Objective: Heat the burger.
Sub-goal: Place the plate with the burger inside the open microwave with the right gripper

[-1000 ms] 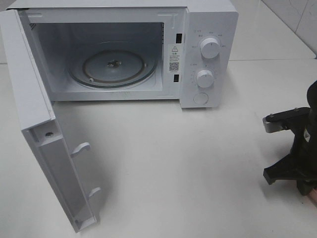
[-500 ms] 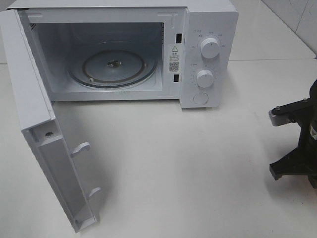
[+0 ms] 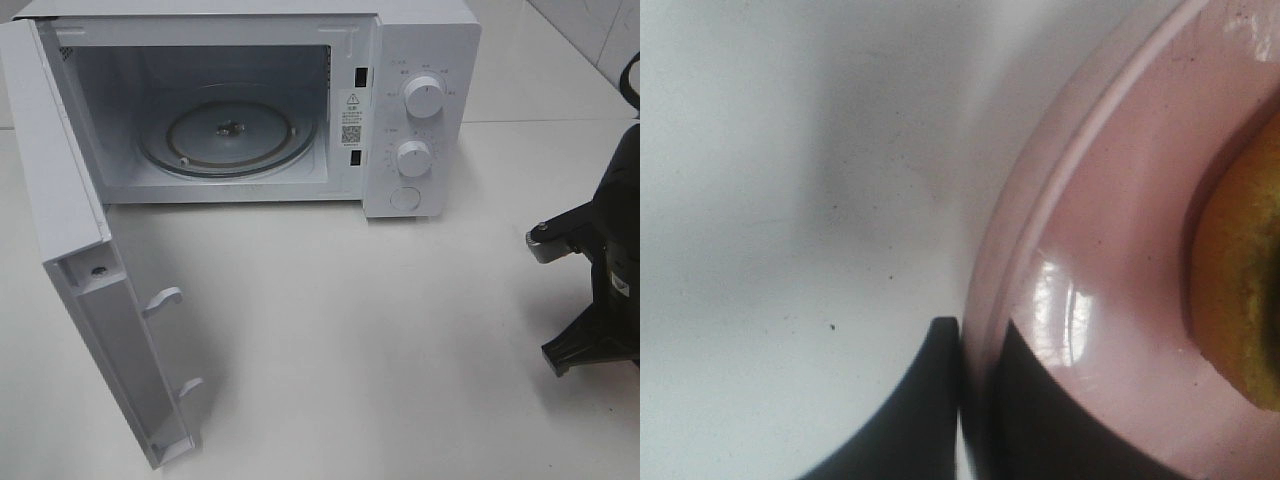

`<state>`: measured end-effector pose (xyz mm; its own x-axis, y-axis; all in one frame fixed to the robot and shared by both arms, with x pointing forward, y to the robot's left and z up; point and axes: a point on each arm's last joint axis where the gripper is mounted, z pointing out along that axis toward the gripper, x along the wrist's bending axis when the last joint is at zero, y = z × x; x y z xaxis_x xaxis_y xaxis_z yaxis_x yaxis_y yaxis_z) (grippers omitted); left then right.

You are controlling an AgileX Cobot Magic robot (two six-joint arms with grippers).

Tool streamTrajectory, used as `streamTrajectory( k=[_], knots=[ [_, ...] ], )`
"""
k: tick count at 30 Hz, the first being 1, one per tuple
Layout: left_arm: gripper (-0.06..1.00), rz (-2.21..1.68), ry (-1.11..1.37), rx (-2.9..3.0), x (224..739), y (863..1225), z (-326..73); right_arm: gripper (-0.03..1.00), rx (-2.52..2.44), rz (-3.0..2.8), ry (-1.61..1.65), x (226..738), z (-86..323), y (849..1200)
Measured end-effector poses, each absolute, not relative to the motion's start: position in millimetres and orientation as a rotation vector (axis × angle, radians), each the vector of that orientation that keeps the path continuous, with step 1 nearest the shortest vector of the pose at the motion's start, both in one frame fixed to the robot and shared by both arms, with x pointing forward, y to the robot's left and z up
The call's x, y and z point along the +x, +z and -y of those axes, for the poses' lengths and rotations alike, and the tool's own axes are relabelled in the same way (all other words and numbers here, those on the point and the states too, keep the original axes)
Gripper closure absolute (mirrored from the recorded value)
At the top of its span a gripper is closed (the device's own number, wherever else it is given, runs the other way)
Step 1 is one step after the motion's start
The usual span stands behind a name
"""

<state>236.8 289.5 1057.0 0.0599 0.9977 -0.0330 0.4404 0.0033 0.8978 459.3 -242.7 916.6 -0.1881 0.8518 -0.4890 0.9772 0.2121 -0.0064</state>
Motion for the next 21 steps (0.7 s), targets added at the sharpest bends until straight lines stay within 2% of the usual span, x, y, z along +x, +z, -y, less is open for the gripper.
streamTrajectory(
  k=[21],
  knots=[
    [-0.02,-1.491,0.894,1.551,236.8,1057.0,-289.5,0.95,1.470,-2.190,-0.437,415.0,219.1,935.7]
  ],
)
